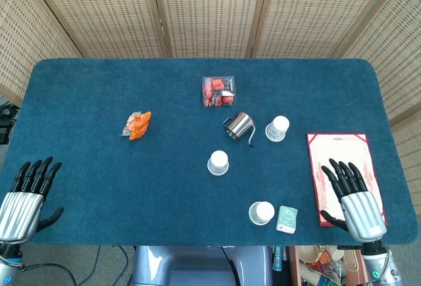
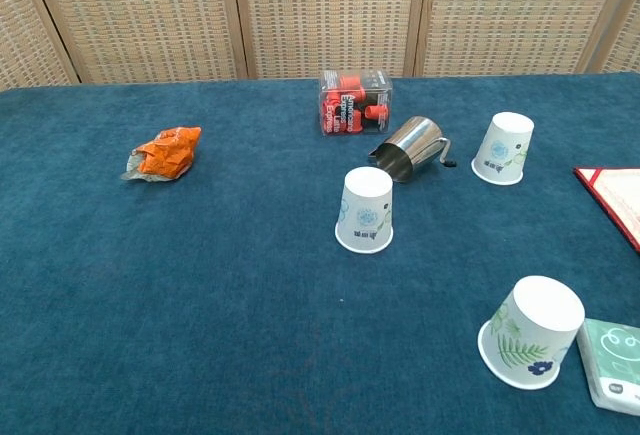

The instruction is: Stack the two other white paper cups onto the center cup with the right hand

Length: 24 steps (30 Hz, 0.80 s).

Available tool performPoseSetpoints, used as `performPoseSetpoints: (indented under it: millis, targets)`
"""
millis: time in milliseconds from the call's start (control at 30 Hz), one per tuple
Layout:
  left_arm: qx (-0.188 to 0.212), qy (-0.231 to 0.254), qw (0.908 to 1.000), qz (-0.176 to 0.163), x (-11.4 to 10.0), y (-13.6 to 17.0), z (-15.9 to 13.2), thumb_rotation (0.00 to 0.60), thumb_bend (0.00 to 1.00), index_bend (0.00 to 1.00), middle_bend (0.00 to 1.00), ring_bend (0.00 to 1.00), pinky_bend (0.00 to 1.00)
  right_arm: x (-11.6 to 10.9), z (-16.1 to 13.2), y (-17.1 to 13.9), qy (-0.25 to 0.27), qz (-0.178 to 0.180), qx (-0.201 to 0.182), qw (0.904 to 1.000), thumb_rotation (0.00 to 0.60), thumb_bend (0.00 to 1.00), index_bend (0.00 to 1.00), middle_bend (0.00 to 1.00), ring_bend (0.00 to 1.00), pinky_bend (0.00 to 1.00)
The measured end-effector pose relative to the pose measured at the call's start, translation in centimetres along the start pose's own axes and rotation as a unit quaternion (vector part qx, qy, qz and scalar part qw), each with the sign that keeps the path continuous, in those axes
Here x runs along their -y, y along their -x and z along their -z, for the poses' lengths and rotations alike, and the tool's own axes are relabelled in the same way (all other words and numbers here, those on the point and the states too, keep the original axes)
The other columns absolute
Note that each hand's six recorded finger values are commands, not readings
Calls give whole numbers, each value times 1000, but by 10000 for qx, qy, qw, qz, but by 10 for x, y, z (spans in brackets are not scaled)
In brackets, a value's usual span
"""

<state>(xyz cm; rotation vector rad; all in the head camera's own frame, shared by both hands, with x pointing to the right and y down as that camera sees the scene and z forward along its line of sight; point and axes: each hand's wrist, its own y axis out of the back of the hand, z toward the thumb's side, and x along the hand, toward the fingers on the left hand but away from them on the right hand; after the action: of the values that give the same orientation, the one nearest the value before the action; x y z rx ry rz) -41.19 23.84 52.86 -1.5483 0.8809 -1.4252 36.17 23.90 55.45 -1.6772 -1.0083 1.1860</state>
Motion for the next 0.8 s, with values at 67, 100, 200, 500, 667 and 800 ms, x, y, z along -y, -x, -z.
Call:
performPoseSetpoints:
  millis: [67, 100, 200, 500, 667, 800]
  targets:
    - [4, 1, 10000, 6, 0, 0, 0, 600, 241, 0, 0, 0, 0, 0, -1, 0, 31, -18, -16, 10000, 600, 69, 73, 0, 0, 0]
    - [4, 4, 10000, 3, 0, 0, 0, 600, 241, 0, 0, 0, 0, 0, -1, -1, 52, -48, -31, 10000, 600, 70, 73, 0, 0, 0]
    - [-1, 7, 10000, -15, -1, 0, 0, 600, 242, 0, 0, 0, 0, 3, -5, -1, 132, -218, -164, 9995, 600, 69, 73, 0, 0, 0]
    - [59, -7, 10000, -69, -1, 0, -4, 600, 241, 0, 0, 0, 0, 13, -31, 0, 541, -770, -818, 9922, 600, 69, 139, 0, 0, 0]
    - [71, -1, 10000, -50, 0, 0, -5, 600, 241, 0, 0, 0, 0, 24, -50, 4, 558, -911, -971, 9895, 600, 69, 147, 0, 0, 0]
    - [58, 29, 10000, -57, -1, 0, -4, 600, 242, 0, 0, 0, 0, 30, -62, 9, 611, -959, -1059, 9878, 600, 69, 147, 0, 0, 0]
